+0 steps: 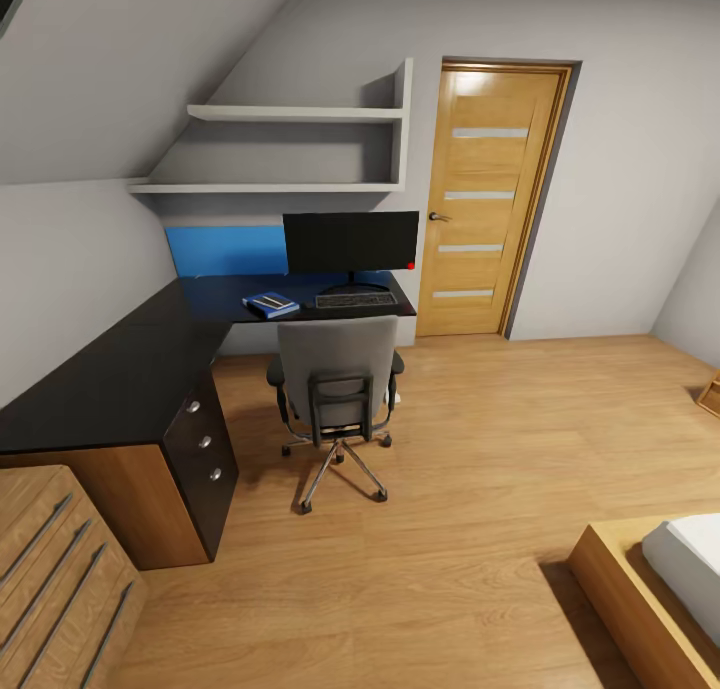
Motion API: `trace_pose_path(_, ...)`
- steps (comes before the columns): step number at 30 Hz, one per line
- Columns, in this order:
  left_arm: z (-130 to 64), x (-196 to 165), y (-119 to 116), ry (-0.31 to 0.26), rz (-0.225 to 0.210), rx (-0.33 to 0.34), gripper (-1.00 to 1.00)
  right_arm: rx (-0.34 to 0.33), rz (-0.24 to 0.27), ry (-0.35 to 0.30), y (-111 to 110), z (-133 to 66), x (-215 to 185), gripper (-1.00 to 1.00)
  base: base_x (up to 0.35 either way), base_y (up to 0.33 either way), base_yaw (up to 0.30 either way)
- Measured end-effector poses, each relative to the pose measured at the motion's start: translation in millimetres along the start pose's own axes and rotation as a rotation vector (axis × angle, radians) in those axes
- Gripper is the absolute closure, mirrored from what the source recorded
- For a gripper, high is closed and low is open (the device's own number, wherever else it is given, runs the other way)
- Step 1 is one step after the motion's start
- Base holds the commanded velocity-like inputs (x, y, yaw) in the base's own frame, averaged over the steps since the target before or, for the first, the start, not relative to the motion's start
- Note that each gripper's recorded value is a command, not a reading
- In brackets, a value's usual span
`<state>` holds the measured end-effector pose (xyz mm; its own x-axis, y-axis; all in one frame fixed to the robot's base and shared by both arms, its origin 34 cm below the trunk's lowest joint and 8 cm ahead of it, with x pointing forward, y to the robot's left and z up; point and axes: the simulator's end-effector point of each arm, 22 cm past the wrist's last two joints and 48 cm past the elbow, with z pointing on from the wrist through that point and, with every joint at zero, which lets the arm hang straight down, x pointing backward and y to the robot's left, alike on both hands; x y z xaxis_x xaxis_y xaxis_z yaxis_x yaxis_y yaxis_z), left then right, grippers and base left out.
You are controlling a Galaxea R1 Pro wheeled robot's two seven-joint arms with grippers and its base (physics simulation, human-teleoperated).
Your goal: In the bedroom, organize the workspace by keeping the computer under the desk, ensuring the monitor is on the desk, placing the keyboard on the desk next to the monitor, placing the mouse on the desk next to the keyboard, moving the folder from the swivel chair onto the desk next to the mouse, stacking the notebook on top of the folder with the pen on top of the notebook, and positioning the swivel chair next to the desk.
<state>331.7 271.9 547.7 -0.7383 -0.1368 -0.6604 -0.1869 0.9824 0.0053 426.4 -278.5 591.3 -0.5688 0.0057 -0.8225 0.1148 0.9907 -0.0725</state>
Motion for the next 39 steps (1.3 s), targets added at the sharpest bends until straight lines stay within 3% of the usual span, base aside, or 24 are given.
trace_pose_path(39, -0.4, 0.3, -5.2, 0.0, 0.001, 0.013, -1.0, -0.003, 0.005, 0.006, 3.2, -0.5, 1.3, -1.0, 0.0, 0.0, 0.0)
